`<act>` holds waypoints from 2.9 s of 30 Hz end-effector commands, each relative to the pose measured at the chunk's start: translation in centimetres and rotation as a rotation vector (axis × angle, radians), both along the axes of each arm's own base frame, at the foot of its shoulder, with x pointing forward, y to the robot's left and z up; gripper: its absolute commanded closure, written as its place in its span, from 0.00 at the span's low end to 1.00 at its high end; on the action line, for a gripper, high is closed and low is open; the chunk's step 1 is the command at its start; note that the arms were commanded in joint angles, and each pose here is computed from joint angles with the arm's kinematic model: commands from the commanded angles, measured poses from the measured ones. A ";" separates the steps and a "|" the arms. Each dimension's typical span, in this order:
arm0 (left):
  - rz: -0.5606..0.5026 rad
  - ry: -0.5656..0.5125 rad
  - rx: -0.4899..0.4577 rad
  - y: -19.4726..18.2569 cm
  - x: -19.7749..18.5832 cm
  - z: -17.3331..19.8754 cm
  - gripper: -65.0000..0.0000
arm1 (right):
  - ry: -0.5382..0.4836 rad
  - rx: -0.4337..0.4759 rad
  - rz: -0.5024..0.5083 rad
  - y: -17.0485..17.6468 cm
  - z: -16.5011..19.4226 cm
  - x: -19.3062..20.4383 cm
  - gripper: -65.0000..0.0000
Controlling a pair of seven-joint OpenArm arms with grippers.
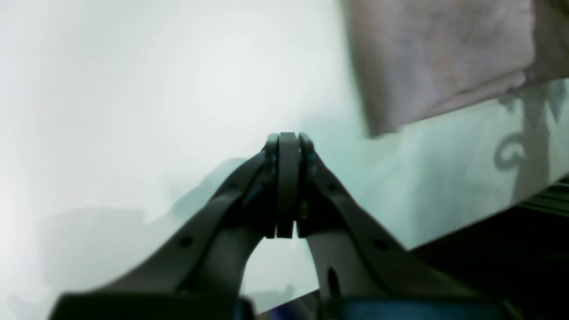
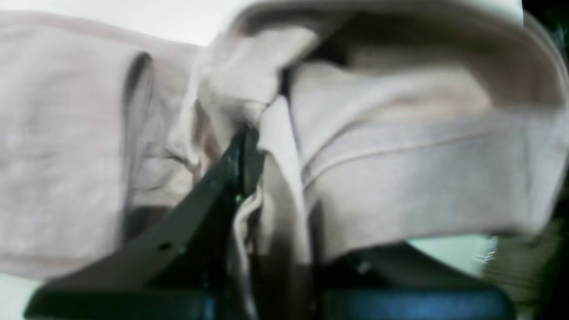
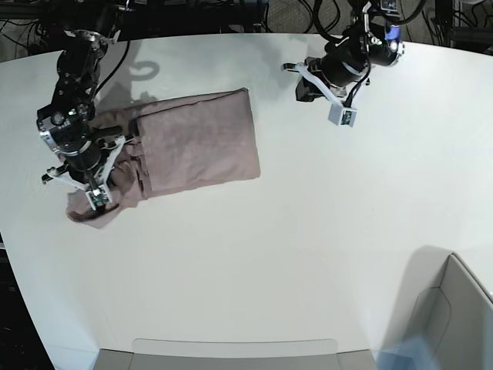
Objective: Fold the T-shirt properly
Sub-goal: 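Grasp the strip end near the right gripper and fold it over the other half, then press the folded bundle flat with the left gripper and slide it aside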
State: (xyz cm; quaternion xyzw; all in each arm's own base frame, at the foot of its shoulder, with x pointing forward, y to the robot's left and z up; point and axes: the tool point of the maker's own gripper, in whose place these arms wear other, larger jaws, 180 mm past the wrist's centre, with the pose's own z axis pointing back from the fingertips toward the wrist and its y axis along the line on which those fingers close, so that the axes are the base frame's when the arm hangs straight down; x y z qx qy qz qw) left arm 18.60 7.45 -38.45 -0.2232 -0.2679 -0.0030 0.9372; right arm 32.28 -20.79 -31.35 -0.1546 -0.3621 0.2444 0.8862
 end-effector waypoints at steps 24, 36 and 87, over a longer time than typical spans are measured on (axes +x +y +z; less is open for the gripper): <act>-0.003 -0.014 0.006 0.4 -0.1 0.3 1.00 | 0.043 -0.036 0.332 18.6 -4.2 -0.7 0.87; -0.003 -0.014 0.006 0.4 -0.1 0.3 1.00 | -0.019 0.258 0.495 25.8 -1.6 -3.4 0.39; -0.016 -0.221 0.197 -0.8 12.8 1.8 1.00 | 0.263 0.179 0.551 13.6 -7.1 -10.9 1.00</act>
